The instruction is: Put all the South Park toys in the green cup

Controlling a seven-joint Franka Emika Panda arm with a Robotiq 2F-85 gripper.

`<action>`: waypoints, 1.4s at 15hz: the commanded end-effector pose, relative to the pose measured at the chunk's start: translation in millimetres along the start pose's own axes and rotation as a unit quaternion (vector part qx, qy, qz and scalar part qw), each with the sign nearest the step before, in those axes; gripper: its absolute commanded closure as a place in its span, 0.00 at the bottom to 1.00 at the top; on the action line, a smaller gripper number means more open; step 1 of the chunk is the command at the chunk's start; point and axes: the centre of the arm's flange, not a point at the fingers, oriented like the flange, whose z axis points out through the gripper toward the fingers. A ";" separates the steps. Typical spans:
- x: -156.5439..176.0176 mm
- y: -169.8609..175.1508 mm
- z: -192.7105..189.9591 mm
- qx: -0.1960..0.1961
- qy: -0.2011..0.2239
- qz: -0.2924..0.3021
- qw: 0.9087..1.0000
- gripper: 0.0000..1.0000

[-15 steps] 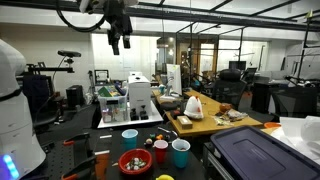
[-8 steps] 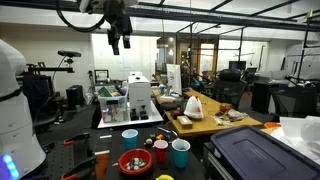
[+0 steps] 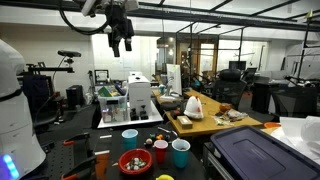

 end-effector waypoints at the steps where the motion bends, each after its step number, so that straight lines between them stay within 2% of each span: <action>1: 33.2 -18.0 8.7 -0.001 0.009 -0.044 0.999 0.00; 4: 59.9 -41.1 23.3 0.006 0.015 -0.072 0.997 0.00; 9: 111.4 -81.7 57.2 0.044 0.029 -0.089 0.995 0.00; 13: 147.2 -119.3 91.9 0.081 0.033 -0.096 0.992 0.00; 17: 179.5 -154.1 128.8 0.102 0.043 -0.106 0.988 0.00; 21: 206.2 -190.1 166.6 0.120 0.036 -0.125 0.984 0.00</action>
